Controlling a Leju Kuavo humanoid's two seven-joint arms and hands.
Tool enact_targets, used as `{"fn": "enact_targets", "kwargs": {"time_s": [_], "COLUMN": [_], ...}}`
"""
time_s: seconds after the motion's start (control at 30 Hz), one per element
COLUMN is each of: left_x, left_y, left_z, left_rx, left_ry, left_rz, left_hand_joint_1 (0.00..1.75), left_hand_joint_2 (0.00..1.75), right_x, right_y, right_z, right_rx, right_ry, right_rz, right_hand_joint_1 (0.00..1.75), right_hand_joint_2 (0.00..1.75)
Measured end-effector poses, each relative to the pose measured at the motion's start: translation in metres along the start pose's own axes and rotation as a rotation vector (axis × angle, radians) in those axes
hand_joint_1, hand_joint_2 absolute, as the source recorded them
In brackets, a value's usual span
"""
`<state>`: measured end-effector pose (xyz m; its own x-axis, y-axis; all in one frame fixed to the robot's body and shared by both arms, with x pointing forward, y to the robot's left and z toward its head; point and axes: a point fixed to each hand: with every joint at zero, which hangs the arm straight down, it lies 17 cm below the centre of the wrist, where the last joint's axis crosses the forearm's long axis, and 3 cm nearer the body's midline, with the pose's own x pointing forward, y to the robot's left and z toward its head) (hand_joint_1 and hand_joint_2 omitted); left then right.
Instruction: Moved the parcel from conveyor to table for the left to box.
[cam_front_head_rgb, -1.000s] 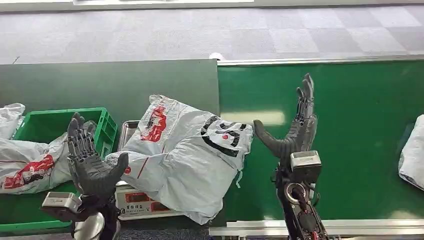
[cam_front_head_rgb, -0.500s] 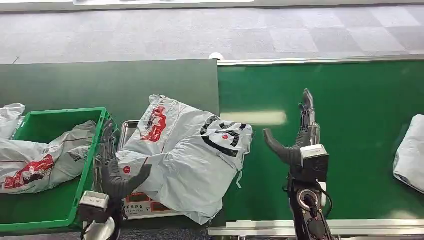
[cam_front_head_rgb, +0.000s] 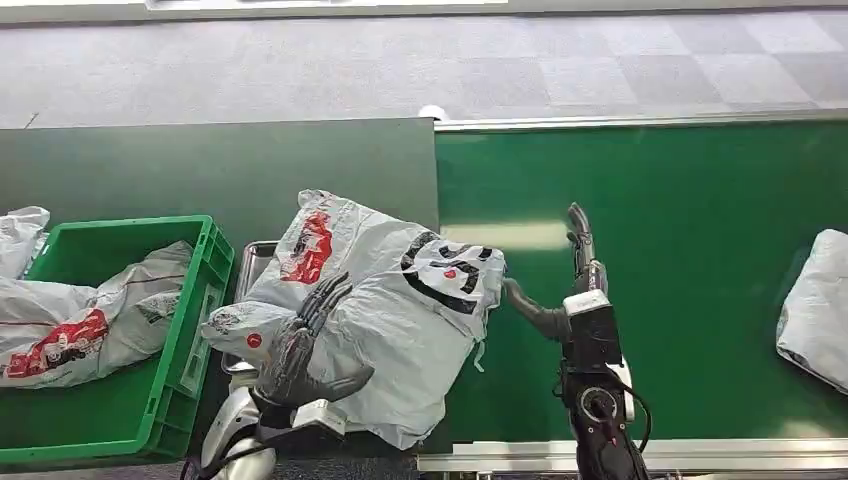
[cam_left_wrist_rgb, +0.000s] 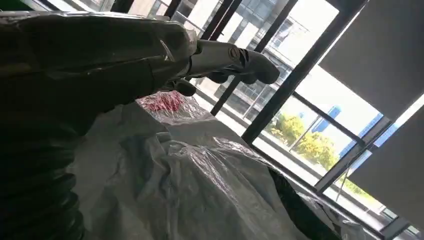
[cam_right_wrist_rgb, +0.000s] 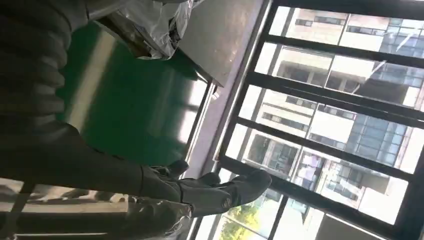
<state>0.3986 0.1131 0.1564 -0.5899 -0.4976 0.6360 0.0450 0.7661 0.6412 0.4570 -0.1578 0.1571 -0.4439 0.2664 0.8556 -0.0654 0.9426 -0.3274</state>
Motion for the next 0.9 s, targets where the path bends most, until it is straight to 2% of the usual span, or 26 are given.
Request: {"fn": "enact_targets", "kwargs": {"time_s": [0.13, 0.33, 0.53, 0.9], "left_x": [-0.004, -0.017, -0.037, -0.047], "left_y": [-0.005, -0.034, -0.055, -0.066], "left_z": [0.001, 0.006, 0.015, 0.017], "left_rx": [-0.025, -0.158, -0.270, -0.332], "left_ry": [0.006, 0.033, 0.114, 0.141], "left_rz": [-0.021, -0.146, -0.146, -0.118], "left_hand_joint_1": [0.00, 0.00, 0.00, 0.00], "left_hand_joint_2": [1.75, 1.75, 1.75, 1.75], "right_x": [-0.003, -0.009, -0.017, -0.019], "right_y": [0.001, 0.009, 0.014, 0.018], "right_z": [0.001, 0.008, 0.018, 0.024], "right_rx": [0.003, 0.030, 0.048, 0.048], "right_ry": [0.009, 0.028, 0.051, 0.068], "right_rz": [0.000, -0.004, -0.004, -0.021], "right_hand_joint_1": [0.00, 0.00, 0.00, 0.00], "right_hand_joint_2": [1.75, 1.75, 1.75, 1.75]}}
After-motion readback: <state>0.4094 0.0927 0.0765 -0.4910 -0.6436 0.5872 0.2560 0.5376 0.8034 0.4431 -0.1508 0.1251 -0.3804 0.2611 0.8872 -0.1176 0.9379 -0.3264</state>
